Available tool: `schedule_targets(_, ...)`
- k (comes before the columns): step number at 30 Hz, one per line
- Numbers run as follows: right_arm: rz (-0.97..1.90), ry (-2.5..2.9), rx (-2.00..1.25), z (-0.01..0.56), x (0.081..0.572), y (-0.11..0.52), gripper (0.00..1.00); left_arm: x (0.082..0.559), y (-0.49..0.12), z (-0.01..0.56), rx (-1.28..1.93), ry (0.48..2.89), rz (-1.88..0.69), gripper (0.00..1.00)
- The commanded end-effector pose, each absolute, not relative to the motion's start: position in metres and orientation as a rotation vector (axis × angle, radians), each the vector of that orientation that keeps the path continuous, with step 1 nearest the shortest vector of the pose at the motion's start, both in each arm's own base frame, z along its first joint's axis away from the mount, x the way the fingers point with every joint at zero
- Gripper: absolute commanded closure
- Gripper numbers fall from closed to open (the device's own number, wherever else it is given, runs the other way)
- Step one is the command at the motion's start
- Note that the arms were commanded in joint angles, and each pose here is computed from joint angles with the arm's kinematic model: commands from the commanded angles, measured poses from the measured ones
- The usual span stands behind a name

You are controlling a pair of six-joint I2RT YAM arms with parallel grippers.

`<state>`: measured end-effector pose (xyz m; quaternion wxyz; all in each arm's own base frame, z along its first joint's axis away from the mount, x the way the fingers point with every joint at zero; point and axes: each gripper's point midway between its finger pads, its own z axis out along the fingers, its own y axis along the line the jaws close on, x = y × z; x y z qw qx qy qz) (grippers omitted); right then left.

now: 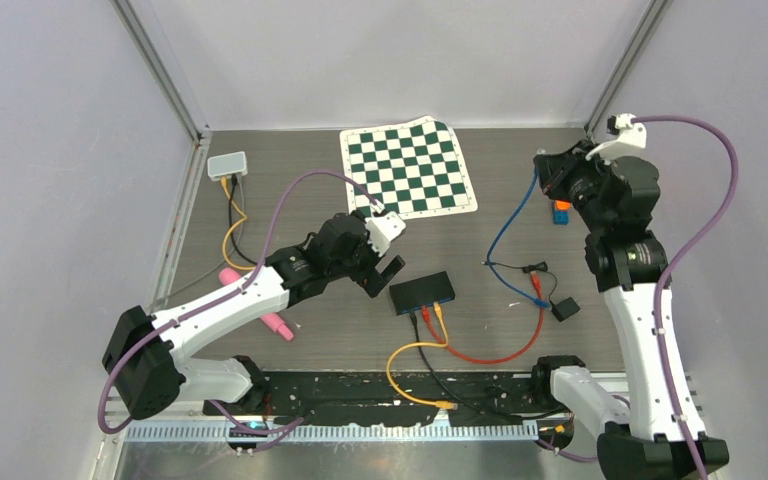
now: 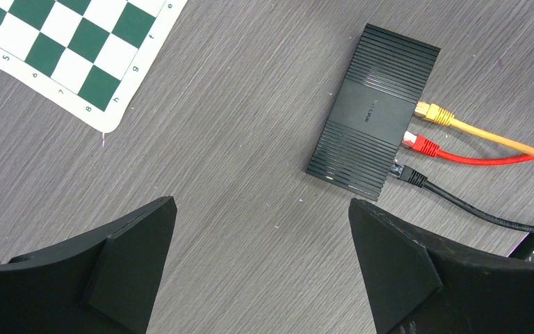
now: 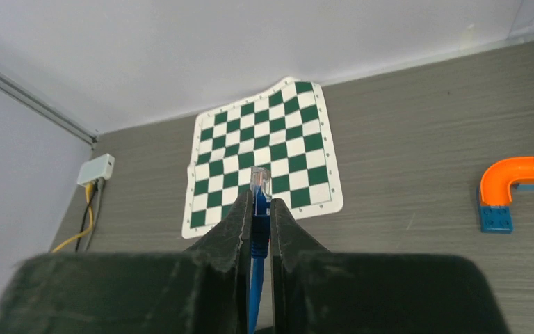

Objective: Pull the plug from the switch port
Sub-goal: Place the connector at the center of the board.

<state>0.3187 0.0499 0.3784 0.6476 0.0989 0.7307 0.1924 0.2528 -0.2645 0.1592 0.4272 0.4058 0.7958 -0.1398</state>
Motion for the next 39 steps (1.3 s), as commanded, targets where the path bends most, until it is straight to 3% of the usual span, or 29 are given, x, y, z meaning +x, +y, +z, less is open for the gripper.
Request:
schedule_targets(1, 0.43, 1.811, 0.107, 0.346, 0.332, 0.056, 0.95, 0.257, -0.269, 0.17, 0.981, 1.958, -0.376, 0.0)
schedule_targets(11, 0.549, 2.132, 0.219, 0.217, 0.382, 0.066, 0.94, 0.255, -0.273, 0.167, 0.994, 1.969, -0.397, 0.01)
schedule_targets(22, 0.495, 2.377, 0.333, 0.134, 0.419, 0.049, 0.86, 0.252, -0.272, 0.163, 1.015, 1.972, -0.398, 0.0)
schedule_targets(25, 0.456, 2.363, 0.366, 0.131, 0.424, 0.043, 0.69, 0.253, -0.272, 0.163, 1.019, 1.974, -0.394, 0.0)
schedule_targets(28, 0.416, 2.286, 0.382, 0.162, 0.419, 0.036, 0.59, 0.253, -0.271, 0.163, 1.026, 1.974, -0.385, 0.0)
schedule_targets(30, 0.435, 2.16, 0.365, 0.191, 0.409, 0.039, 0.43, 0.255, -0.269, 0.162, 1.025, 1.979, -0.364, 0.01)
schedule_targets(31, 0.463, 2.154, 0.358, 0.184, 0.396, 0.044, 0.26, 0.255, -0.268, 0.161, 1.022, 1.98, -0.359, 0.0)
schedule_targets(32, 0.483, 2.062, 0.33, 0.21, 0.392, 0.046, 0.19, 0.255, -0.267, 0.158, 1.022, 1.981, -0.355, 0.0)
schedule_targets(35, 0.524, 2.101, 0.295, 0.201, 0.364, 0.054, 0.16, 0.256, -0.267, 0.156, 1.016, 1.988, -0.35, 0.0)
schedule_targets(39, 0.627, 2.241, 0.266, 0.162, 0.327, 0.072, 0.26, 0.256, -0.27, 0.155, 1.018, 1.991, -0.36, 0.0)
